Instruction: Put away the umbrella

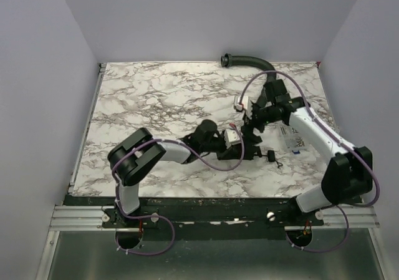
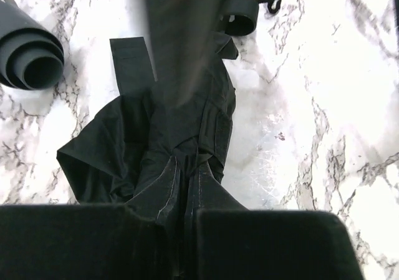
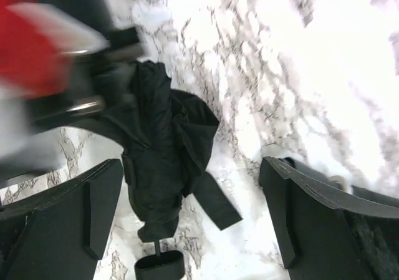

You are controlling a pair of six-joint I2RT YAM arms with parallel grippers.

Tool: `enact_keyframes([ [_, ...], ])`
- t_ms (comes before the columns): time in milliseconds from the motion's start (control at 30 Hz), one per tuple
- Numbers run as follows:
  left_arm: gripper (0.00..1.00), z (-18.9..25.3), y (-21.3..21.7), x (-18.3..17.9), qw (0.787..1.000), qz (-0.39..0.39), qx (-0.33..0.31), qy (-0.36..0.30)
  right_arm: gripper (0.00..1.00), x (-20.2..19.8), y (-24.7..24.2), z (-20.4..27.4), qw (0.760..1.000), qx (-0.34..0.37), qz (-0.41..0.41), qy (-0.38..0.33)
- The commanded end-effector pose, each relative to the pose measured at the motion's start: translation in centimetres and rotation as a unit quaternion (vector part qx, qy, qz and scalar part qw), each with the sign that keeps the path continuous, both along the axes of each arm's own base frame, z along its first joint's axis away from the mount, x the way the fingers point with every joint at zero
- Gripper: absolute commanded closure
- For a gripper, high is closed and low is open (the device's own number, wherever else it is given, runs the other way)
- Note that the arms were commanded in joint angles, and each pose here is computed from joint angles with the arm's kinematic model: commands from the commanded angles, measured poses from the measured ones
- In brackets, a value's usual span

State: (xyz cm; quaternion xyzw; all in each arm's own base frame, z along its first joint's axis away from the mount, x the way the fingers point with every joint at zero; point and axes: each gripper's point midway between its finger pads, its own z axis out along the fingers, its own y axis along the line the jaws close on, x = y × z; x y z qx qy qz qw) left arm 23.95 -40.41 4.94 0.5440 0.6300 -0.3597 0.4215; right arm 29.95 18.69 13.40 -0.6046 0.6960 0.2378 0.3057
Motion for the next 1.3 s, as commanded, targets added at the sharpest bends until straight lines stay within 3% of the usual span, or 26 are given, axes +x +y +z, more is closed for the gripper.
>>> enact_keyframes([
  [0, 1.0, -11.7, 9.0, -8.8, 0.918, 0.039, 0.191, 0.345, 0.0, -0.1, 0.4, 2.9, 0.997, 0.018, 0.008, -0.077],
  [133, 1.0, -11.8, 9.3, -9.4, 0.895, 0.043, 0.194, 0.399, 0.0, -0.4, -0.3, 4.0, 0.99, 0.036, -0.016, -0.137],
  [433, 1.0, -13.0, 9.8, -10.3, 0.866, 0.055, 0.205, 0.453, 0.0, -4.4, -1.1, 0.0, 0.996, 0.014, 0.041, -0.083],
  [567, 1.0, -13.1, 9.6, -10.7, 0.856, 0.054, 0.202, 0.472, 0.0, -5.8, -1.5, -3.2, 0.988, 0.0, 0.109, -0.107],
  [800, 1.0, -13.5, 9.5, -11.0, 0.836, 0.063, 0.205, 0.505, 0.0, -5.1, -1.3, -5.4, 0.979, 0.001, 0.128, -0.155],
  [1033, 1.0, -14.0, 9.5, -11.8, 0.816, 0.068, 0.205, 0.536, 0.01, -6.3, -1.2, -8.5, 0.978, -0.012, 0.151, -0.142],
  [1267, 1.0, -14.5, 9.4, -12.0, 0.797, 0.088, 0.201, 0.563, 0.13, -8.8, -2.0, -11.6, 0.982, -0.057, 0.155, -0.096],
])
